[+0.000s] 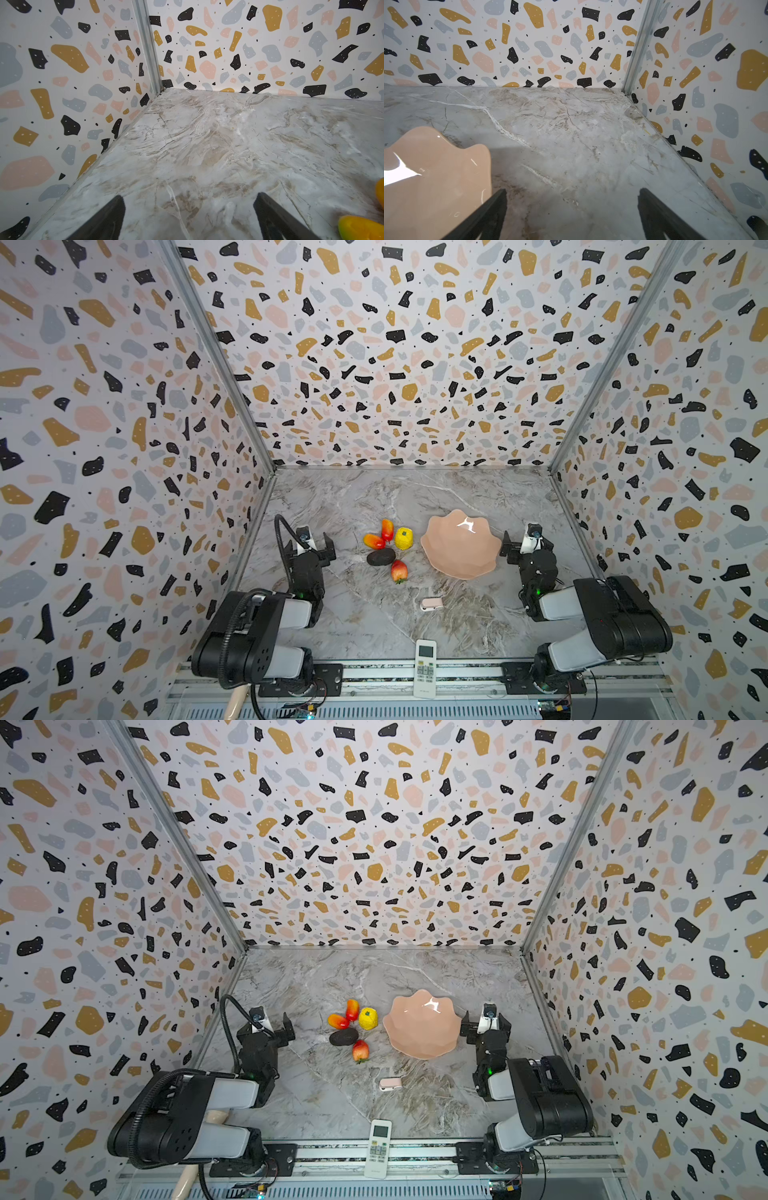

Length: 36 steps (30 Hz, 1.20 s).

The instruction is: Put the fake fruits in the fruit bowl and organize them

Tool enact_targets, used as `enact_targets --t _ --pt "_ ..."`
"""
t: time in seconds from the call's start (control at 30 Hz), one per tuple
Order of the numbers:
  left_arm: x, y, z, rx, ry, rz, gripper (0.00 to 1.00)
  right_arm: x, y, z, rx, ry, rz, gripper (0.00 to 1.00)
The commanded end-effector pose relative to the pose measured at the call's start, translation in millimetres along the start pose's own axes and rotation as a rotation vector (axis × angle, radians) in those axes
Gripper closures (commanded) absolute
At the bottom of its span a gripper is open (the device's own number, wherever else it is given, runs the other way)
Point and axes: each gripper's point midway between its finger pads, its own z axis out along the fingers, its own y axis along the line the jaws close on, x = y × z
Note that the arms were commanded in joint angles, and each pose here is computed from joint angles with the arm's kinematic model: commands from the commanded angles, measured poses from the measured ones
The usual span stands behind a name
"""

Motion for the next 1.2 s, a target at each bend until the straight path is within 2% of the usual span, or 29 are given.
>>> enact_targets --t 0.0,0.87,1.17 --pt "-14 3 -2 -0.008 -0.059 -0.016 0.0 -7 -1 -2 0.001 -0.027 0.015 0.01" --pt "-13 3 -1 -0.008 -0.056 -0.013 0.0 -7 -1 -1 0.0 -0.027 0.018 0.01" --pt "-32 18 -11 -0.074 -0.079 -0.056 0.0 -20 0 -8 0.017 -0.054 -0.002 0.01"
